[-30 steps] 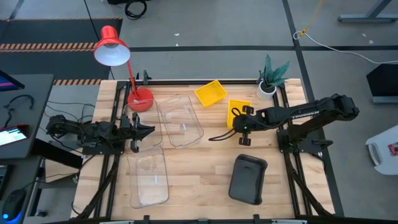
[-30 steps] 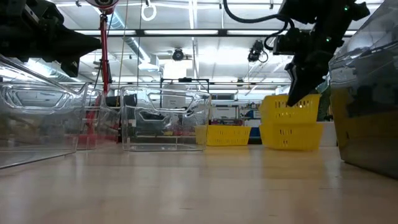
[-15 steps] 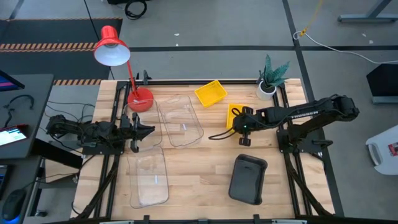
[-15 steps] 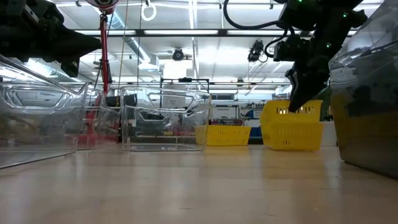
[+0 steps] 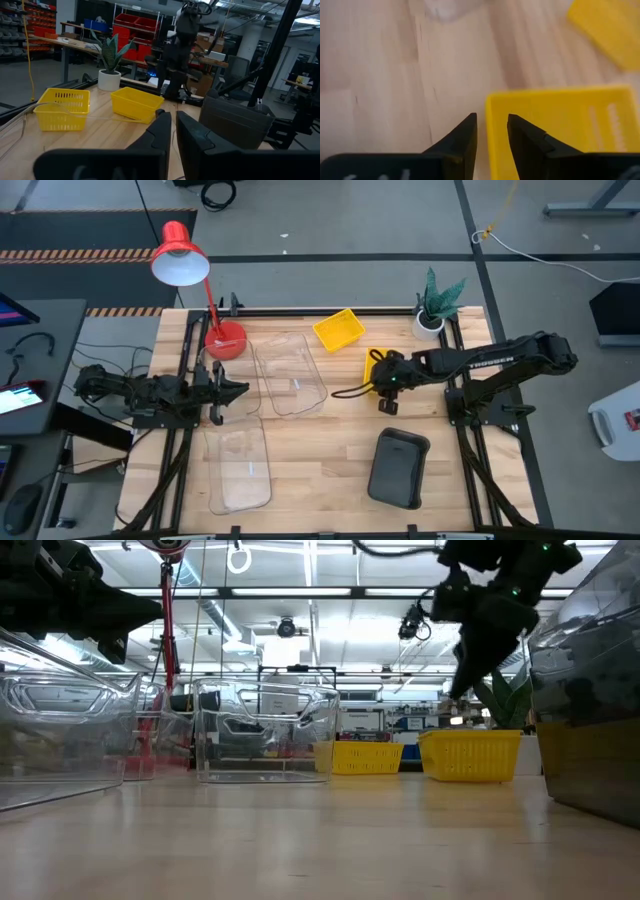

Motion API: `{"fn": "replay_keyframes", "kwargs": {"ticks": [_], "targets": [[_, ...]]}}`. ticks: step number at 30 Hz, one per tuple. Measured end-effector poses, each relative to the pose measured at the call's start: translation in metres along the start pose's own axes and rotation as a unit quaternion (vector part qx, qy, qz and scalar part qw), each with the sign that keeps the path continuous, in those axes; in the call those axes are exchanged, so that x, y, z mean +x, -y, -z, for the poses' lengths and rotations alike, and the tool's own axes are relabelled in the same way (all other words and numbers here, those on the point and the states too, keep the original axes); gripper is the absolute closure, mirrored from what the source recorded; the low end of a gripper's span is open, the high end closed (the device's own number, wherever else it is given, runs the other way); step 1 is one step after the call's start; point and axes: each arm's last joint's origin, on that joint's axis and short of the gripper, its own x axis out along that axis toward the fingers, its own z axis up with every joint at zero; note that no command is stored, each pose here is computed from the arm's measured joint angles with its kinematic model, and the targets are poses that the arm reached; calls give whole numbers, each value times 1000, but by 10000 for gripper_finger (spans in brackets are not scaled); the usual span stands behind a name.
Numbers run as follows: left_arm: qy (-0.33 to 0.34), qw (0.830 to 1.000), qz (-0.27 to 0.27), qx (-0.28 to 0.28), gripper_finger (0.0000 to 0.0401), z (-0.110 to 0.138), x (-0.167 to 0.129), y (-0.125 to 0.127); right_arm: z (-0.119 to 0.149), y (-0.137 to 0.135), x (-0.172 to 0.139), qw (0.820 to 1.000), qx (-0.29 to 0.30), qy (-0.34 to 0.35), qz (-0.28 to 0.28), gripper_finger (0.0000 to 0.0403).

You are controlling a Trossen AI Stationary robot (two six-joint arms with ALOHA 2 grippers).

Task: Stack baskets by color
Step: Stack the top yellow bin on the yellow bin

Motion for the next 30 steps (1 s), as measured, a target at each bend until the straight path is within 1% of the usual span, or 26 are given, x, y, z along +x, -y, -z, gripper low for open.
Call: {"fn": "replay_keyframes", "kwargs": {"ticks": [3, 8, 10, 12, 17, 20, 24, 30], "targets": [[0, 1000, 0, 0, 372, 0, 0, 0, -8, 5, 0, 999, -1, 34, 17, 286], [0, 1000, 0, 0, 370, 0, 0, 0, -24, 22, 9, 995, 3, 91, 38, 287], [0, 1000, 0, 0, 367, 0, 0, 0, -32, 29, 16, 992, 6, 118, 34, 287], [0, 1000, 0, 0, 365, 0, 0, 0, -37, 36, 26, 991, 5, 129, 26, 287], [0, 1000, 0, 0, 370, 0, 0, 0, -56, 53, 44, 994, -2, 104, 39, 287], [0, 1000, 0, 0, 375, 0, 0, 0, -71, 61, 49, 994, -2, 101, 45, 287], [0, 1000, 0, 0, 374, 0, 0, 0, -90, 73, 55, 994, -2, 101, 32, 287], [0, 1000, 0, 0, 366, 0, 0, 0, -115, 94, 63, 997, -23, 63, 43, 288]]}}
